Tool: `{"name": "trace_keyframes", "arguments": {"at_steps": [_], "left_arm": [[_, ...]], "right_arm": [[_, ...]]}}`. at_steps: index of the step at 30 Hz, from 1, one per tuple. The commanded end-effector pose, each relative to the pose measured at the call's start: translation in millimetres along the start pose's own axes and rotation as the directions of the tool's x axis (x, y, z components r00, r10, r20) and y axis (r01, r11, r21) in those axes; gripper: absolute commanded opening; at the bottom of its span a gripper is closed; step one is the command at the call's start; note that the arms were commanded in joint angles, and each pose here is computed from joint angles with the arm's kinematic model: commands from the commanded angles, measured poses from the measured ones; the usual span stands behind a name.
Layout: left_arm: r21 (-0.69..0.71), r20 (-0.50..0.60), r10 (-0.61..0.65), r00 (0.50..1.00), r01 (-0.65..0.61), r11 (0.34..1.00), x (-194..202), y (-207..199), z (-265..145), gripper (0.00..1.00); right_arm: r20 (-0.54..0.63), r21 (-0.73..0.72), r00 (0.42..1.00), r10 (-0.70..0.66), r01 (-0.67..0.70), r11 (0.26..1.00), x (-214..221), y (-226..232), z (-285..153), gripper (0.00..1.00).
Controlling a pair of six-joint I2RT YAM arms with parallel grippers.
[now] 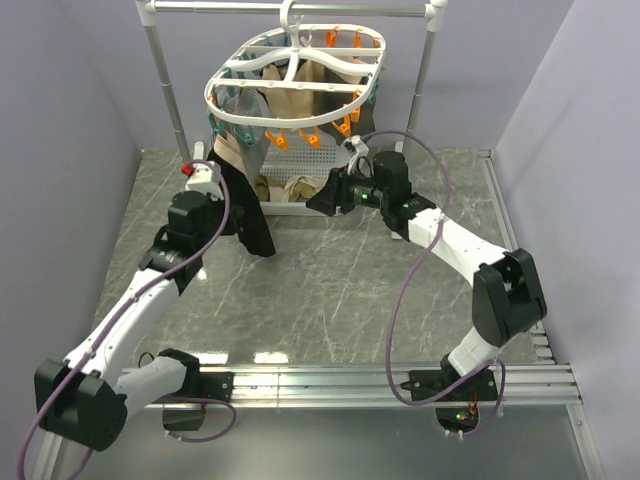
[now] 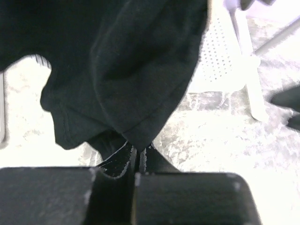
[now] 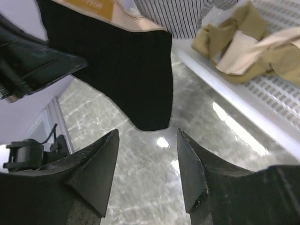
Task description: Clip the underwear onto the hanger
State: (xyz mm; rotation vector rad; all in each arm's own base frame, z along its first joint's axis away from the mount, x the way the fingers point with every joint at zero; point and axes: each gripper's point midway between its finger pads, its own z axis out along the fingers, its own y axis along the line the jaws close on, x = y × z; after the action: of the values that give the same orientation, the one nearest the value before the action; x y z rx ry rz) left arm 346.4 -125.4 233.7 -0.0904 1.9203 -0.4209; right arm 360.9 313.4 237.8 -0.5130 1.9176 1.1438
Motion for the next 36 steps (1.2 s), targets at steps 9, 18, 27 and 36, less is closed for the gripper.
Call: {"name": "trace_keyframes", "arguments": {"at_steps": [9, 18, 27, 36], "left_arm": [[0.407, 0.028, 0.192, 0.981, -0.187, 0.894, -13.0, -33.1, -65.0, 0.0], [0.648, 0.051, 0.184, 0.982, -0.173, 0.741, -23.4, -76.8, -114.3, 0.0], [0.678, 0.085, 0.157, 0.984, -0.172, 0.715, -45.6, -89.4, -121.4, 0.0], [0.691, 0.086, 0.148, 0.985, -0.166, 0.703, -48.7, -92.5, -120.7, 0.0]], "right_arm": [[-0.025, -0.23, 0.953, 0.301, -0.298, 0.926, -14.5, 15.5, 43.4, 0.72], [-0.142, -0.384, 0.792, 0.594, -0.597, 0.704, -2.3, 43.2, 57.9, 0.79], [-0.282, -0.398, 0.668, 0.689, -0.735, 0.549, 31.2, 71.6, 69.2, 0.81], [-0.327, -0.319, 0.559, 0.762, -0.824, 0.468, 47.6, 63.8, 78.4, 0.84]]}}
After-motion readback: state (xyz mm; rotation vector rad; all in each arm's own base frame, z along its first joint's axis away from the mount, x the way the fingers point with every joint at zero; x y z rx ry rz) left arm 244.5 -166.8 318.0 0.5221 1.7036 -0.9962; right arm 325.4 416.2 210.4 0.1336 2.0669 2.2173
